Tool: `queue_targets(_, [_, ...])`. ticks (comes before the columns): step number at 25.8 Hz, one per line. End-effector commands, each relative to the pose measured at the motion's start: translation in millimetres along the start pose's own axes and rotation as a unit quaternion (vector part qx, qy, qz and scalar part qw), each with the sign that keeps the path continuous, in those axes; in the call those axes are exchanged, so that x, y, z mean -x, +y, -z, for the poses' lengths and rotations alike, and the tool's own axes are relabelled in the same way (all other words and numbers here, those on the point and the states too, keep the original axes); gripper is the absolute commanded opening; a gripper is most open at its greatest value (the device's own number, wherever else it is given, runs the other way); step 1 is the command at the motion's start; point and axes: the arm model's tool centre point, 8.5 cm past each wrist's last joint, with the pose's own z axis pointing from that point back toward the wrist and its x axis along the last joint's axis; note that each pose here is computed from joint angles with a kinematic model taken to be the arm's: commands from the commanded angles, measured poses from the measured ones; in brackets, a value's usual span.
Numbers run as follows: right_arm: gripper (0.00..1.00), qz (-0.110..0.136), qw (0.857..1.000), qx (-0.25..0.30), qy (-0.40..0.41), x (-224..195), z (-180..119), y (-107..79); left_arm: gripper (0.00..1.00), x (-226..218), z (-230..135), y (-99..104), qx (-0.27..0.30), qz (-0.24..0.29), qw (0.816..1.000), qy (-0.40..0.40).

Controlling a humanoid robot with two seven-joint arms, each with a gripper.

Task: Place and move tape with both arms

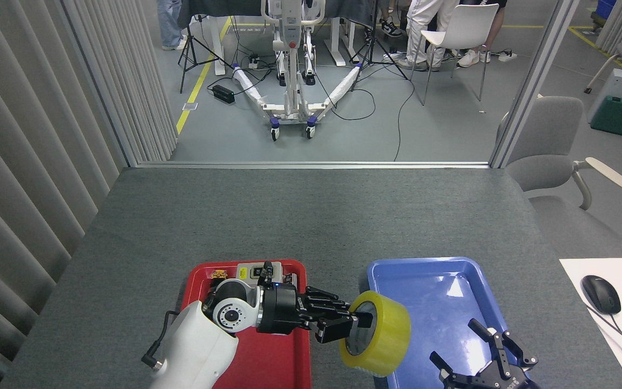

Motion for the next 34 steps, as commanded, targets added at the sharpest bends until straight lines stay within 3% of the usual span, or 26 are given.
queue_targets(1, [1.0,0.028,0.999,0.02,-0.013,-0.6,-8.8,-5.6,0.0,1.4,3.4,-1.6,0.002,-0.007,1.0,-0.002])
queue_targets(14, [1.0,0.043,0.998,0.008,-0.036,-36.0,-29.8,-3.0,0.0,-3.7,11.1,1.8,-0.003,-0.007,1.0,-0.012])
queue_targets(23, [1.0,0.045,0.994,0.033,-0.092,-69.8,-11.0,-17.4,0.0,-7.9,16.8,-1.7,-0.005,-0.01,1.0,-0.02])
queue_targets(34, [0.94,0.067,0.988,0.041,-0.136,-101.5,6.5,-15.8,0.0,-13.1,19.7,-5.0,-0.01,-0.011,1.0,-0.026])
